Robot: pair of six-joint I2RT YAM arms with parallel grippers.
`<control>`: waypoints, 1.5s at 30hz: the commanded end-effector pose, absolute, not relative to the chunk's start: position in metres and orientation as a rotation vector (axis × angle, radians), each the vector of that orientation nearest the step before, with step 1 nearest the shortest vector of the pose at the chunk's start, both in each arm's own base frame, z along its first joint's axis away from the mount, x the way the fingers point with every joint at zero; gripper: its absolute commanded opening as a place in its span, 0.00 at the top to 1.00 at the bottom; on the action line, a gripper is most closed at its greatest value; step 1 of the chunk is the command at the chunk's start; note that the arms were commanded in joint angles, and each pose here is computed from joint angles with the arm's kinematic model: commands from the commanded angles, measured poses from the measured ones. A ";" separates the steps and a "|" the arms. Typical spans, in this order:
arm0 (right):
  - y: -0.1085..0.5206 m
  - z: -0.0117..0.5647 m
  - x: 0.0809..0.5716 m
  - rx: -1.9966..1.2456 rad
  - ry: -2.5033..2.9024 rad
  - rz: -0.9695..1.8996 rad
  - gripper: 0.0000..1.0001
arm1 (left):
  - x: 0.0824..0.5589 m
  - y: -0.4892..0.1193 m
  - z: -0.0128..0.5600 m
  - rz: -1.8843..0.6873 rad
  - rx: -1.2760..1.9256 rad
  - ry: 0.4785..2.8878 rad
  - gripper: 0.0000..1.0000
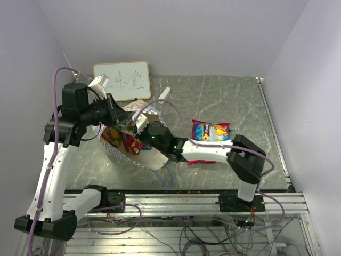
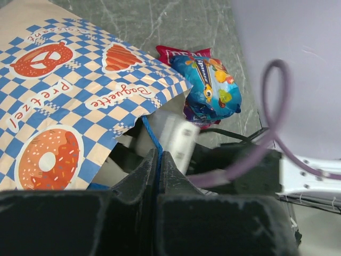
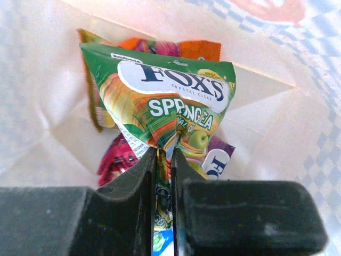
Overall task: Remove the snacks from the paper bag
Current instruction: Take out the snack from the paper bag, then place the snack at the center of the board.
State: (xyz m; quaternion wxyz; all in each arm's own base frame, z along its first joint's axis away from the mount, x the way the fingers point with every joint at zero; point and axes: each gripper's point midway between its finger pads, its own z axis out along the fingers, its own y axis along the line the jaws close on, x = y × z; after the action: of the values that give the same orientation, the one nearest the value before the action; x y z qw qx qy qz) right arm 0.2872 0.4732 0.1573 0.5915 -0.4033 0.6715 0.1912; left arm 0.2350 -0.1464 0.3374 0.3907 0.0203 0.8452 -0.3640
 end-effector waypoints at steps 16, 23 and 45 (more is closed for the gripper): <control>0.365 0.310 0.189 -0.983 1.568 0.720 1.00 | 0.293 -0.137 0.324 -0.794 -0.065 2.132 0.93; 0.282 0.348 0.201 -0.789 1.623 0.483 1.00 | 0.304 -0.134 0.313 -0.767 -0.128 2.168 0.93; 0.122 0.237 0.258 0.039 2.123 -0.448 1.00 | 0.297 -0.134 0.321 -0.768 -0.113 2.173 0.93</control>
State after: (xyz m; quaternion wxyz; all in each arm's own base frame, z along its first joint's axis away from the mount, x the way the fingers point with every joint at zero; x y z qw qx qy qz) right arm 0.2521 0.1418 0.2352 0.4663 -0.0435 0.8720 -0.1423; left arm 0.2999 -0.1314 0.3056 0.3907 -0.0568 0.8686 -0.2993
